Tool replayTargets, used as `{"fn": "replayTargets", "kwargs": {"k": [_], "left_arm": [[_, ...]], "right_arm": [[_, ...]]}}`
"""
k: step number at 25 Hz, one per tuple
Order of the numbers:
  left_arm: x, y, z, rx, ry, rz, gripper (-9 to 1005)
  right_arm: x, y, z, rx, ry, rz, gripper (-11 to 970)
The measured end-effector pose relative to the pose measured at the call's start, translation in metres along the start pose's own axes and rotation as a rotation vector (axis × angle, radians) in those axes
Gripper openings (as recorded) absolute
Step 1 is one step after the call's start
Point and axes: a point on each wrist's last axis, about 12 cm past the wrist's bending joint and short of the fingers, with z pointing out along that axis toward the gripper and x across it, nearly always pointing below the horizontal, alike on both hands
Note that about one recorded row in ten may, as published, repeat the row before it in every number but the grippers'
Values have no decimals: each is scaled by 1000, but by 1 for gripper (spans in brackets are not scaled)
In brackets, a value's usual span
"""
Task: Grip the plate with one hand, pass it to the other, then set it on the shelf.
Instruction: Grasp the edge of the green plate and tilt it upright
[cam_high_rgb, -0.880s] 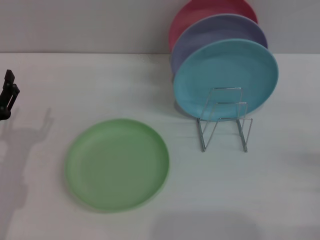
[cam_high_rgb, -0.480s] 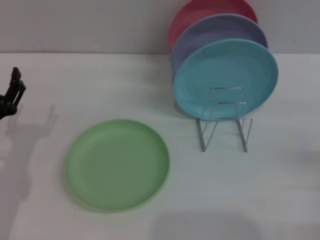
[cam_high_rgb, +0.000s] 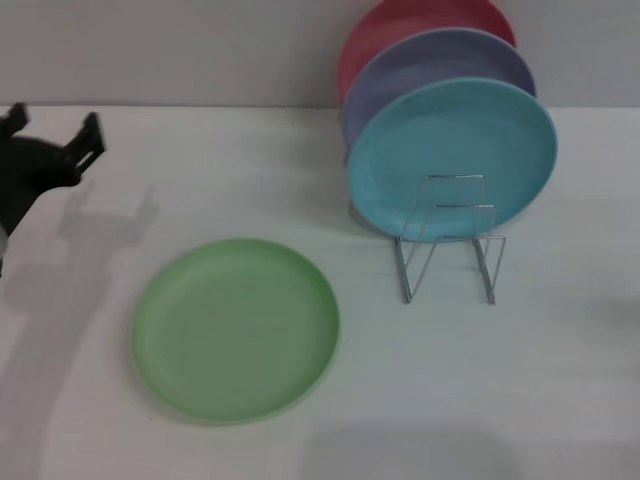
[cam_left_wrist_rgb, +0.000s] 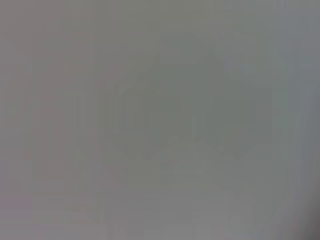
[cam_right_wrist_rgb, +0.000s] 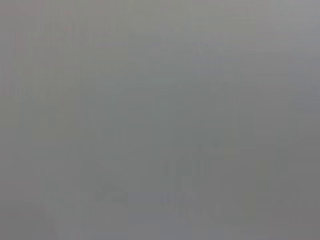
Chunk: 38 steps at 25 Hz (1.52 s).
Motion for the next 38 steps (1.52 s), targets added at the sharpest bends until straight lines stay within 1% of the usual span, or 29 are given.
{"fn": "replayTargets", "kwargs": {"k": [2, 3, 4, 6, 7, 8, 9, 10, 11, 13, 14, 15, 16, 18, 21, 28, 38], "left_arm": [[-17, -6, 3, 23, 115, 1, 812], [-30, -9, 6, 39, 237, -2, 811], [-30, -9, 6, 39, 237, -2, 809], [-40, -11, 8, 49, 390, -2, 806], [-42, -12, 9, 52, 423, -2, 805], [-46, -14, 11, 65, 516, 5, 803], [-46, -14, 11, 65, 516, 5, 802], [-45, -15, 12, 82, 596, 12, 801], [-45, -15, 12, 82, 596, 12, 799], [-42, -19, 14, 121, 692, 4, 796], [-42, -19, 14, 121, 692, 4, 795], [-40, -21, 15, 142, 734, 2, 793], [-40, -21, 15, 142, 734, 2, 792], [-38, -25, 16, 169, 786, 16, 789], [-36, -29, 17, 190, 812, 22, 785], [-25, -31, 21, 208, 867, 22, 775], [-17, -32, 23, 217, 900, 30, 760]], "right_arm": [[0, 0, 0, 0, 0, 0, 796], [0, 0, 1, 0, 0, 0, 796], [0, 0, 1, 0, 0, 0, 796], [0, 0, 1, 1, -1, 0, 796], [0, 0, 2, 2, -1, 0, 796], [0, 0, 2, 2, 0, 0, 795], [0, 0, 2, 2, 0, 0, 795], [1, 0, 2, 1, 0, 1, 795], [1, 0, 2, 1, 0, 1, 795], [0, 0, 2, 3, -1, 0, 795], [0, 0, 2, 3, -1, 0, 795], [1, 0, 3, 1, -1, 1, 795], [1, 1, 3, 0, -1, 3, 795], [1, 1, 4, -1, -3, 4, 795], [1, 1, 5, -2, -4, 4, 795], [1, 2, 6, 0, -5, 5, 795], [1, 2, 5, 0, -2, 0, 796]]}}
